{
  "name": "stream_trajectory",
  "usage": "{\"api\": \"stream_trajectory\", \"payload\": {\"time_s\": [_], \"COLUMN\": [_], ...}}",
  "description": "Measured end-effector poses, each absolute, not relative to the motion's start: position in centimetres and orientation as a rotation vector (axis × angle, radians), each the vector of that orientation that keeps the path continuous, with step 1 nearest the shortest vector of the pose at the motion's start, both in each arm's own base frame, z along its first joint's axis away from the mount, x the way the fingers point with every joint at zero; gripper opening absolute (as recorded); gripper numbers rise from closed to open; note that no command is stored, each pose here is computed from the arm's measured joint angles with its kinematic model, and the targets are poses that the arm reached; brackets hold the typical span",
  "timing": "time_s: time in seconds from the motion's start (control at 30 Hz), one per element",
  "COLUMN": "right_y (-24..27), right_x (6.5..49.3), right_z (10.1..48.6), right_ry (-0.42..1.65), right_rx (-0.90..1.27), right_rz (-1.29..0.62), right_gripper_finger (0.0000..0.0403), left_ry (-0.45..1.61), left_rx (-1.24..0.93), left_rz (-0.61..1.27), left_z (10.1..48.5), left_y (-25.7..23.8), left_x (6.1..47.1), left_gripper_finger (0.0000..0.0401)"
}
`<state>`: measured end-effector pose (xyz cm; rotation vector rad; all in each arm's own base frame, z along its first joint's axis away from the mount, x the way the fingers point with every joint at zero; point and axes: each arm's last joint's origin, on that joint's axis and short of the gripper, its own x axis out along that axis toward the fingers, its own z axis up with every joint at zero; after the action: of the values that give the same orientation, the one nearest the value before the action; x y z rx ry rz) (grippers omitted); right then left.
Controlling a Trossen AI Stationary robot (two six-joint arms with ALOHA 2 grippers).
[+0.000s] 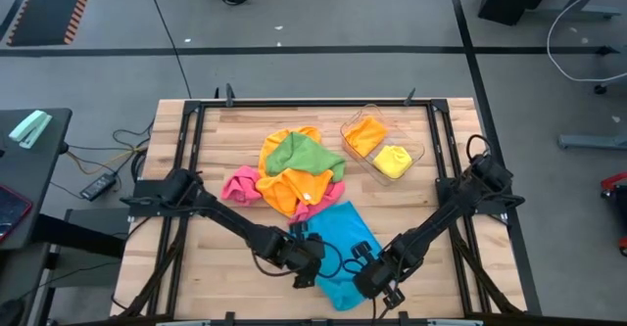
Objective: Fold microfiber towels
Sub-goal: Fold the blue towel
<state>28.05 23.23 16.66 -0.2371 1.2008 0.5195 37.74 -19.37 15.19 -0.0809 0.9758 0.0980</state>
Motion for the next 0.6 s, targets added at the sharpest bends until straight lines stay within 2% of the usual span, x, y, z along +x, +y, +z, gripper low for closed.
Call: {"api": "stream_trajectory", "payload": {"time_s": [0.3, 0.6], "right_y": [24.3, 23.1], "right_x": [26.7, 25.5], "right_z": [15.7, 13.5], "right_ry": [1.197, 1.263], "right_rx": [-0.237, -0.192], "right_rz": [0.555, 0.453], "right_gripper_finger": [0.0003, 0.0006], "left_ry": [0.984, 0.984], "left_rx": [-0.079, -0.08], "left_rz": [0.106, 0.106], "left_z": [15.1, 15.1], "left_y": [-19.1, -19.1], "left_x": [37.8, 37.8], "left_gripper_finger": [0.0027, 0.0007]}}
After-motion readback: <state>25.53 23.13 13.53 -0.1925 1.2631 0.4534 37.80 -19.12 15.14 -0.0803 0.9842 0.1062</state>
